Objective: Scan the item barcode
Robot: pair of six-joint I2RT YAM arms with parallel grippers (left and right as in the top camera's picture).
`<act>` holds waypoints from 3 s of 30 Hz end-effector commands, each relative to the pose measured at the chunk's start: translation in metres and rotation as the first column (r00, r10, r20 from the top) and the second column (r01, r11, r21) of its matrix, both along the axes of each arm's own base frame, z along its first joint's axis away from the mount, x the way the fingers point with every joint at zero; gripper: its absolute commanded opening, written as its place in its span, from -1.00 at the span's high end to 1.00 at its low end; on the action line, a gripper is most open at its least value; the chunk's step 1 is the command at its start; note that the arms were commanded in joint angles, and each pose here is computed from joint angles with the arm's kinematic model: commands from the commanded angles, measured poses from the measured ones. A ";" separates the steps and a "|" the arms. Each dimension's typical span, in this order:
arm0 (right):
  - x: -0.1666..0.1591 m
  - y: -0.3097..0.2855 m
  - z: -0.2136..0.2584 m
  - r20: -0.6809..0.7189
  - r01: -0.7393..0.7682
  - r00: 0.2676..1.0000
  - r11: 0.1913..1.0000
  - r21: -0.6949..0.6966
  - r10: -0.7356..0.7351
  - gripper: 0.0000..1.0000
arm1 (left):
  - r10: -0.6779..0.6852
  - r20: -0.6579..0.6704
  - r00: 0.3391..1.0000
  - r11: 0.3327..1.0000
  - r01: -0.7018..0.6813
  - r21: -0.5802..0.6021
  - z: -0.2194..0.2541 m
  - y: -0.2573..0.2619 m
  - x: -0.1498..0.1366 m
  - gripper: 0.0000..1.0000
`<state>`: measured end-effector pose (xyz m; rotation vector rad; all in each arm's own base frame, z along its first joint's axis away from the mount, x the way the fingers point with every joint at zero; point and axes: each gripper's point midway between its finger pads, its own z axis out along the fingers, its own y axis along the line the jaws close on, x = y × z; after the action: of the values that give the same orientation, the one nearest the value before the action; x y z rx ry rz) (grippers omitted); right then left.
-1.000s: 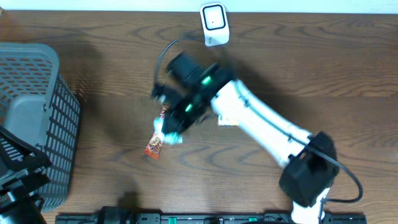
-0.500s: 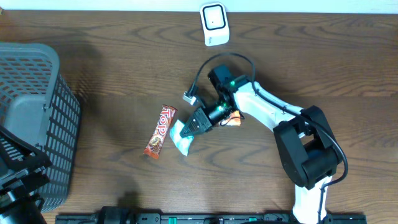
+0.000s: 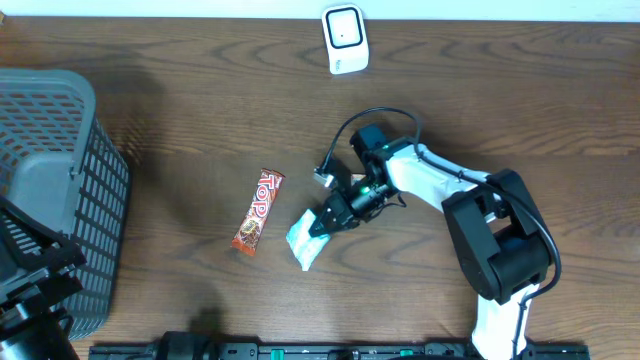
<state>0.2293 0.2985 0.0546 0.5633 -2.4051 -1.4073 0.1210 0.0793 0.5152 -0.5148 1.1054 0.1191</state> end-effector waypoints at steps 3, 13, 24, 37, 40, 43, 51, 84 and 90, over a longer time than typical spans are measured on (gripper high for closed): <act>0.017 -0.051 -0.051 0.095 0.058 0.995 0.935 -0.349 -0.026 0.49 | 0.007 0.011 1.000 1.000 -0.007 -0.010 0.000 0.002 -0.003 -0.80; 0.027 -0.076 -0.019 0.146 0.088 0.989 0.900 -0.427 -0.027 -0.12 | 0.007 -0.001 1.000 1.000 -0.007 -0.009 -0.005 0.001 0.001 -0.80; 0.011 0.000 0.068 0.252 0.056 0.967 0.993 -0.100 -0.029 0.98 | 0.007 0.000 1.000 1.000 -0.007 -0.009 -0.007 0.001 0.004 -0.80; -0.009 0.007 -0.042 0.172 0.037 0.984 0.915 -0.402 0.036 0.98 | 0.007 0.002 1.000 1.000 -0.007 -0.009 -0.006 0.001 0.004 -0.80; -0.008 -0.022 -0.071 0.159 0.087 0.987 0.808 -0.582 0.009 0.98 | 0.007 0.005 1.000 1.000 -0.007 -0.009 -0.006 0.001 0.004 -0.80; -0.011 -0.032 -0.075 0.150 0.080 0.988 0.775 -0.627 0.019 0.97 | 0.007 0.004 1.000 1.000 -0.007 -0.009 -0.006 0.001 0.004 -0.80; 0.017 -0.051 -0.038 0.306 0.274 0.948 0.696 -0.664 -0.081 0.97 | 0.007 0.004 1.000 1.000 -0.007 -0.009 -0.006 0.001 0.004 -0.80; 0.009 -0.057 -0.037 0.342 0.288 0.939 0.603 -0.744 -0.027 0.98 | 0.007 0.004 1.000 1.000 -0.007 -0.009 -0.006 0.001 0.004 -0.79; 0.033 -0.045 0.025 0.491 0.409 0.867 0.673 -0.616 -0.077 0.97 | 0.007 0.004 1.000 1.000 -0.007 -0.009 -0.006 0.001 0.004 -0.80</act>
<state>0.2418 0.2401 0.0325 0.3339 -3.0473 -0.1883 0.1286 0.0788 0.5085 -0.5141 1.1154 0.1222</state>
